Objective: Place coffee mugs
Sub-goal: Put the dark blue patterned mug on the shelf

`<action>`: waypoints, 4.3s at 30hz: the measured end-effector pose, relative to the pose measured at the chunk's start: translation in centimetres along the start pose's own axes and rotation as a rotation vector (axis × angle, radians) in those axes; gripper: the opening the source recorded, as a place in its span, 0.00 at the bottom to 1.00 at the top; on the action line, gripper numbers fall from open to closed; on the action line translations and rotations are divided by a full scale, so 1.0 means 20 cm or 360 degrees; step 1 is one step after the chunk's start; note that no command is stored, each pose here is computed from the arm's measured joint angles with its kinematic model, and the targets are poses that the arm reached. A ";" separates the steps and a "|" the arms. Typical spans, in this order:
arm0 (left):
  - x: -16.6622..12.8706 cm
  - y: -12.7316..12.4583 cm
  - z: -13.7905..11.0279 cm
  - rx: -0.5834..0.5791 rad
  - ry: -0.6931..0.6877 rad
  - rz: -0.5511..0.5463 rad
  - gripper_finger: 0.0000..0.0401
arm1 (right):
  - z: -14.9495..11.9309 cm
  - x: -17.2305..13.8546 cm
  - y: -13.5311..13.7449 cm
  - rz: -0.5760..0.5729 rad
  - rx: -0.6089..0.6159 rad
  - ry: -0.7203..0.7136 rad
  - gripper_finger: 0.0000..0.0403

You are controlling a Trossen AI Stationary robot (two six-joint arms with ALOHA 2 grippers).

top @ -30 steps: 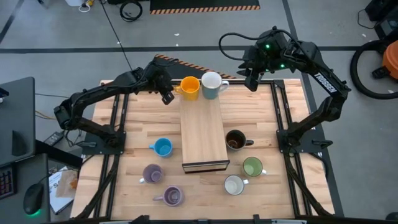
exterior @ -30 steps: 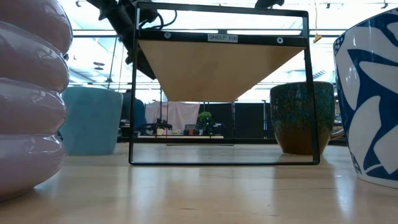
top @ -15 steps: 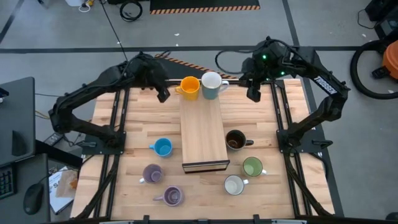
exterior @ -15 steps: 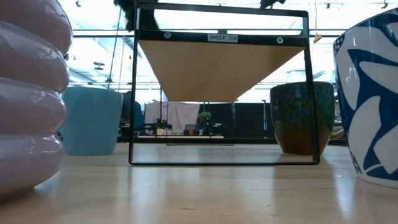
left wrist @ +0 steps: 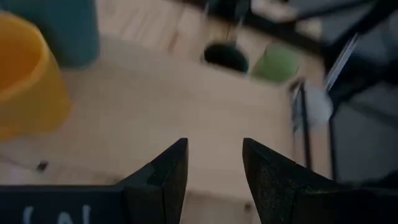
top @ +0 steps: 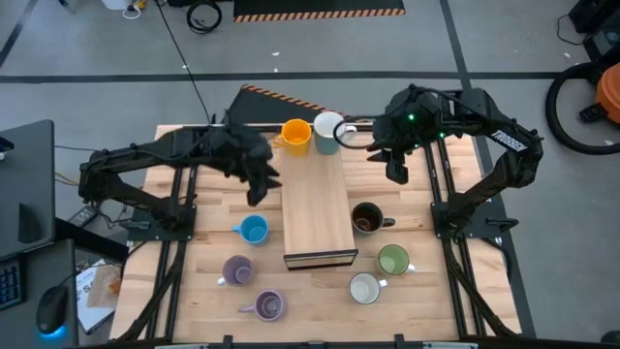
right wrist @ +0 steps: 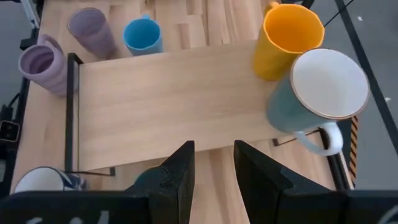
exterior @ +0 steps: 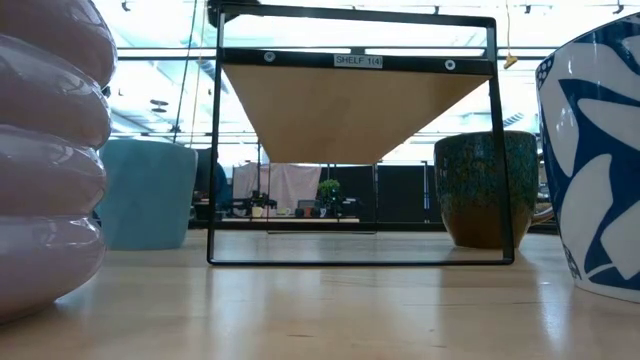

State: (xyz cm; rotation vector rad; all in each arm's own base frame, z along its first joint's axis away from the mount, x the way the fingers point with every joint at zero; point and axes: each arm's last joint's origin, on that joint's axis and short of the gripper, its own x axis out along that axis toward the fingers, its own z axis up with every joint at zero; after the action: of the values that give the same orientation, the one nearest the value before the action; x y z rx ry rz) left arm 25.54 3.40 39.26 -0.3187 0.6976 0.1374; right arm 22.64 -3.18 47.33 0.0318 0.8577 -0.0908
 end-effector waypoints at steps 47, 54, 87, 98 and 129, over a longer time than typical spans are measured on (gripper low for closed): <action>0.12 -0.01 -0.41 0.0106 -0.0043 -0.0057 0.35 | -0.67 0.85 0.53 0.0081 -0.0046 0.0649 0.29; 0.09 0.00 -0.43 0.0073 -0.0061 -0.0013 0.35 | -0.75 0.92 0.52 0.0072 -0.0064 0.0686 0.29; 0.08 0.00 -0.44 0.0076 -0.0059 0.0037 0.35 | -0.87 1.03 0.41 0.0177 -0.0086 0.0794 0.11; 0.08 0.00 -0.43 0.0048 -0.0075 0.0032 0.35 | -0.67 0.82 0.27 0.0105 -0.0243 0.0970 0.11; 0.08 0.00 -0.42 -0.0084 -0.0116 0.0035 0.35 | -0.15 0.54 -0.05 -0.0072 -0.0260 0.0049 0.13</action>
State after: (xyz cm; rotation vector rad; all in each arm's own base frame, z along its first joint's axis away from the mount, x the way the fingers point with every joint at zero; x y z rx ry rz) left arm 21.71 0.66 32.13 -0.3547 0.6260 0.1878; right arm 27.30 -4.75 37.11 -0.1394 0.8946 -0.0627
